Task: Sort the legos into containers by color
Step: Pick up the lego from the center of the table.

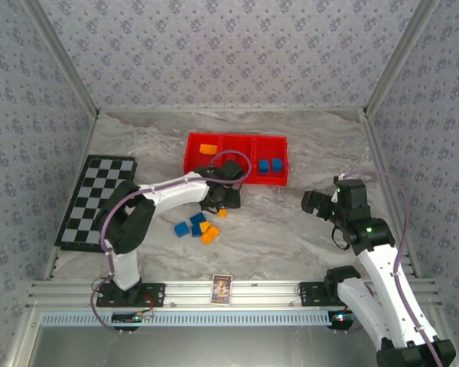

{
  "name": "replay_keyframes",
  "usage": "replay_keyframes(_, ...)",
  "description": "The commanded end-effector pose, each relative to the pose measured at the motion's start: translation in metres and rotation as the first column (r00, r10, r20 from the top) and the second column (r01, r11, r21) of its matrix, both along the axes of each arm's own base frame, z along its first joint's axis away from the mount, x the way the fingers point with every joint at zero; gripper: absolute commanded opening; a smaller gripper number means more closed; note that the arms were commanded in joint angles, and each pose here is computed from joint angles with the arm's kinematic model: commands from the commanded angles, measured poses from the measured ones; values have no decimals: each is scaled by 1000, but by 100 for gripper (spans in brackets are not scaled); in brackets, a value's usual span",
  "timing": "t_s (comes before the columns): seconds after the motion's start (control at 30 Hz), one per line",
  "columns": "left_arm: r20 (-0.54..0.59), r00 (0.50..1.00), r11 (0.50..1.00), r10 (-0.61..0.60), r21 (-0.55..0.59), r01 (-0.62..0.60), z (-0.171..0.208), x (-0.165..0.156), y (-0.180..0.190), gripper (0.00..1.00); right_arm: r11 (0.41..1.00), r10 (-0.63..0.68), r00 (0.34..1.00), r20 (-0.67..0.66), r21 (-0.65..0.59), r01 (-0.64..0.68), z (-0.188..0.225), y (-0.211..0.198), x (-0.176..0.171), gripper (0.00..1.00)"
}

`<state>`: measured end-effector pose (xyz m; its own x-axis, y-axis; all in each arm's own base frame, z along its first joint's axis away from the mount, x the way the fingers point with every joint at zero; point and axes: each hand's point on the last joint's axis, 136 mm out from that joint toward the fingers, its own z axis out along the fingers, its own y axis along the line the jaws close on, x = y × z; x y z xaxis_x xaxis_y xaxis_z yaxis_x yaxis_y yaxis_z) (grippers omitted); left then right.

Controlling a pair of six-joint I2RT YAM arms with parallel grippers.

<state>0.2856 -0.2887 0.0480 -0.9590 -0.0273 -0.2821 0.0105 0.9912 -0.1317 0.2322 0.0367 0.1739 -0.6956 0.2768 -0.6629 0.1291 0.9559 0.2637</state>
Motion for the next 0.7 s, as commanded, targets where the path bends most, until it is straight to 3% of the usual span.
replay_keyframes(0.0, -38, 998, 998, -47, 47, 49, -8, -8, -5, 75, 1000, 8, 1000, -1, 2, -8, -2, 0, -1, 100)
replay_keyframes(0.67, -62, 997, 981, -37, 187, 48, -13, -9, 13, 40, 1000, 8, 1000, 0, 3, -8, -2, 1, 0, 100)
